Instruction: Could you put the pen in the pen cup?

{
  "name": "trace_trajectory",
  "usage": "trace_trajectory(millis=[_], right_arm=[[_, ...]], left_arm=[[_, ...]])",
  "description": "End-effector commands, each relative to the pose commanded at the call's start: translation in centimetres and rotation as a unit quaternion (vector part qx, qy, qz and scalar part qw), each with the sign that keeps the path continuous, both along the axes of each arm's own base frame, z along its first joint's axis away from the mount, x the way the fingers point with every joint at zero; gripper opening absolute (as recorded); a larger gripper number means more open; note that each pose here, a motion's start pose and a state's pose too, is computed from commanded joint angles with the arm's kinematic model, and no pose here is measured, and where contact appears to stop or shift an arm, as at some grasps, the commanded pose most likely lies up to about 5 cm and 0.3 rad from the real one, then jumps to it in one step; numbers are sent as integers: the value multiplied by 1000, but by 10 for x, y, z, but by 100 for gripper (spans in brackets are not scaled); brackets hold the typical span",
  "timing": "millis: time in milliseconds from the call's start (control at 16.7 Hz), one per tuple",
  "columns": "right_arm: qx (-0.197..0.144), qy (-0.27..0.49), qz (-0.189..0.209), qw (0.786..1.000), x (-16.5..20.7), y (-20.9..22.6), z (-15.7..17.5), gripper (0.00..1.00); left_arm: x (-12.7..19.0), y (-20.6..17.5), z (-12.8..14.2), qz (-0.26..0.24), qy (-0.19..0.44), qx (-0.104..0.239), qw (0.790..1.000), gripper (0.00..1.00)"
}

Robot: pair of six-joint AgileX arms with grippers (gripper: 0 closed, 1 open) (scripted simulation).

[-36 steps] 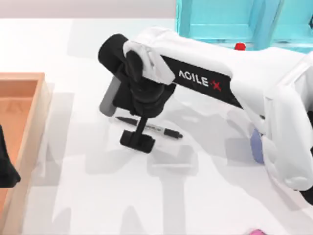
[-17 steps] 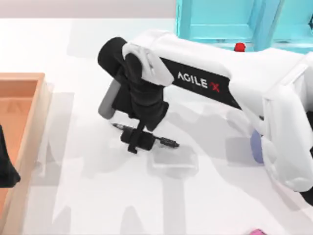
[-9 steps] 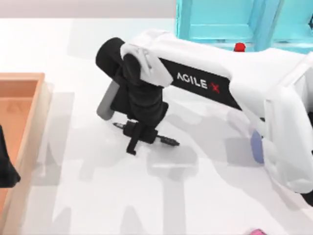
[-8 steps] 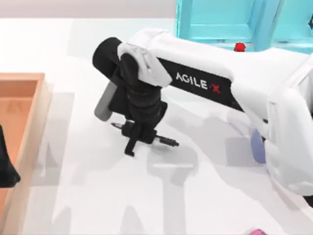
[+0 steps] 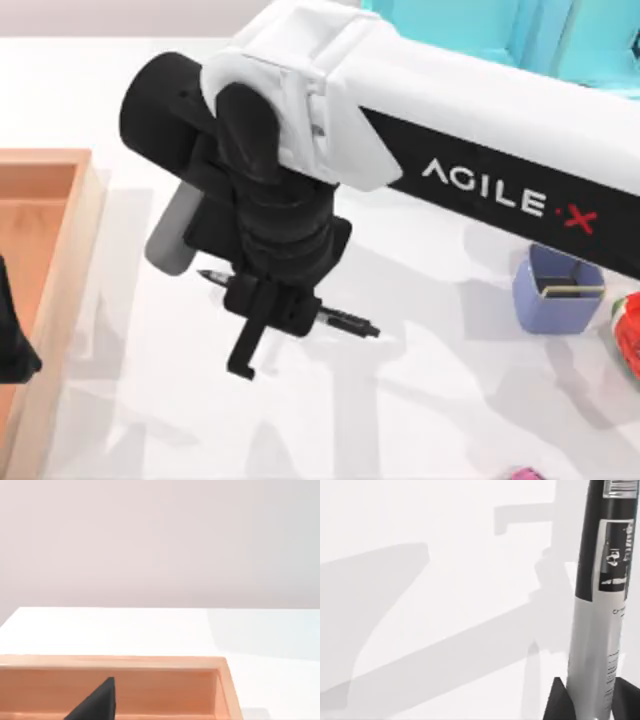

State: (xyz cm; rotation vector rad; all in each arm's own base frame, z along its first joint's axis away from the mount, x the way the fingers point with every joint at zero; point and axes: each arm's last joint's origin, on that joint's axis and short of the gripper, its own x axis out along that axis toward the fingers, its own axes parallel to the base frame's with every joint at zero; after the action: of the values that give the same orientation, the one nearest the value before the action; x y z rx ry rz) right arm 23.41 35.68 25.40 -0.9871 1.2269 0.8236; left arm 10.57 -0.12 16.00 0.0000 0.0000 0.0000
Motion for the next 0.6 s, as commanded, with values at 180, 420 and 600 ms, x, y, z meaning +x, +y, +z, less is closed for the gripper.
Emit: trace_trajectory(millis=[180, 420, 600], right_arm=[[-3, 5, 0, 1000, -20, -4, 13, 0], [-1, 5, -2, 1000, -18, -4, 14, 0], [28, 7, -8, 1000, -13, -4, 13, 0]], left_arm=[[0, 0, 0, 0, 0, 0, 1000, 100], [0, 0, 0, 0, 0, 0, 1000, 100], [0, 0, 0, 0, 0, 0, 1000, 100]])
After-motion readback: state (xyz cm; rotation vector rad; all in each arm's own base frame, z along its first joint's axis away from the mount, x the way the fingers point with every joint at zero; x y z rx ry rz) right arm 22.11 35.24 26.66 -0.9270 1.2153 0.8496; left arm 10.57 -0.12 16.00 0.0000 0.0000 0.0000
